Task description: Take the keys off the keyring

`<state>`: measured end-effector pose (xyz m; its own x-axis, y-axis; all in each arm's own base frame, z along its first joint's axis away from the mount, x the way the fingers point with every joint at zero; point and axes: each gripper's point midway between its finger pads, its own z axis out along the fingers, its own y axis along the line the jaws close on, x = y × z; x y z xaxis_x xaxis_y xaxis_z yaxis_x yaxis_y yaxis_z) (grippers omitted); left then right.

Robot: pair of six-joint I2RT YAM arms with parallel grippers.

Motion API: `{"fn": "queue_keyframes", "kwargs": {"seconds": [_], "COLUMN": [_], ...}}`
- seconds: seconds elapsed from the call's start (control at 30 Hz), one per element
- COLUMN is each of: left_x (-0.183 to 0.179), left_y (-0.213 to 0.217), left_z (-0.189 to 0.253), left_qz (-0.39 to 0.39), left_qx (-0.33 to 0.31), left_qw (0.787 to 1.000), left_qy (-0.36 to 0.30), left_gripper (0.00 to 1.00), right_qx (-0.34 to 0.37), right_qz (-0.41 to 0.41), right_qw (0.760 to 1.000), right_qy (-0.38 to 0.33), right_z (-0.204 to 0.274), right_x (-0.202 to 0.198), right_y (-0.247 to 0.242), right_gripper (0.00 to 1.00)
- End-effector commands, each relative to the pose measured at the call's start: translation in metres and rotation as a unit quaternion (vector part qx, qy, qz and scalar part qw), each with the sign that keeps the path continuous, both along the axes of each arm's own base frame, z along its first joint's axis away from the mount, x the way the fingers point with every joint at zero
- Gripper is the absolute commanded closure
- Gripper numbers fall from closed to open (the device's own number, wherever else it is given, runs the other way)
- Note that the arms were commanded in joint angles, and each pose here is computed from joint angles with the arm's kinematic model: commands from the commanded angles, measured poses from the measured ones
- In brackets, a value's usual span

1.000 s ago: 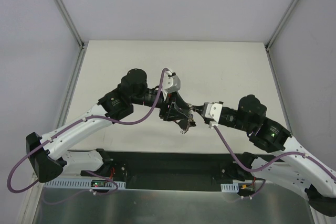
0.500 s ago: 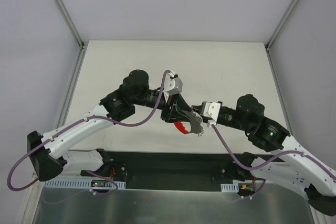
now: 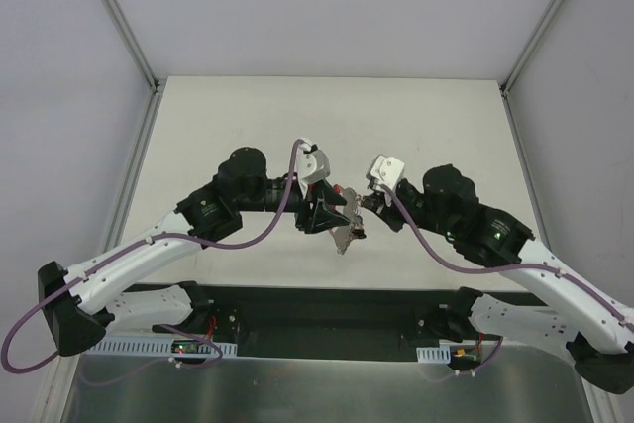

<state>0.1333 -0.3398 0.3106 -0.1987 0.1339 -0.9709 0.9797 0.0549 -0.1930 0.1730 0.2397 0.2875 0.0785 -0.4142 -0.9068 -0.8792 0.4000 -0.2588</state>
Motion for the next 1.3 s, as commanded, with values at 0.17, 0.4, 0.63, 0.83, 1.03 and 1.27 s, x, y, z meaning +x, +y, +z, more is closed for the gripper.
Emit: {"fn": "queue_keyframes", "kwargs": {"seconds": [0.17, 0.4, 0.63, 0.83, 1.03, 1.27], "left_x": [0.007, -0.009, -0.009, -0.013, -0.017, -0.026], "left_y": [0.029, 0.021, 0.008, -0.001, -0.001, 0.004], "left_z": [-0.027, -0.045, -0.029, -0.026, -0.027, -0.027], "left_qz": [0.089, 0.041, 0.015, -0.026, -0.041, -0.060], "left_qx": [-0.020, -0.020, -0.060, -0.058, -0.059, -0.035], "left_qw": [0.996, 0.999, 0.998, 0.998, 0.997, 0.997], "left_qy": [-0.018, 0.018, -0.003, -0.020, -0.024, -0.018], "left_gripper": [0.54, 0.52, 0.51, 0.50, 0.49, 0.48], "right_qx": [-0.024, -0.013, 0.014, 0.053, 0.054, 0.019], "right_qz": [-0.160, -0.224, -0.158, -0.099, -0.051, 0.049], "right_qw": [0.932, 0.889, 0.872, 0.868, 0.890, 0.956], "right_qy": [0.324, 0.400, 0.464, 0.484, 0.449, 0.289], "right_z": [-0.052, -0.041, -0.025, -0.002, 0.004, 0.004], "right_x": [-0.038, -0.043, -0.063, -0.076, -0.084, -0.085], "right_y": [-0.016, -0.012, 0.016, 0.030, 0.025, 0.003], "right_gripper": [0.99, 0.99, 0.99, 0.99, 0.99, 0.99]}}
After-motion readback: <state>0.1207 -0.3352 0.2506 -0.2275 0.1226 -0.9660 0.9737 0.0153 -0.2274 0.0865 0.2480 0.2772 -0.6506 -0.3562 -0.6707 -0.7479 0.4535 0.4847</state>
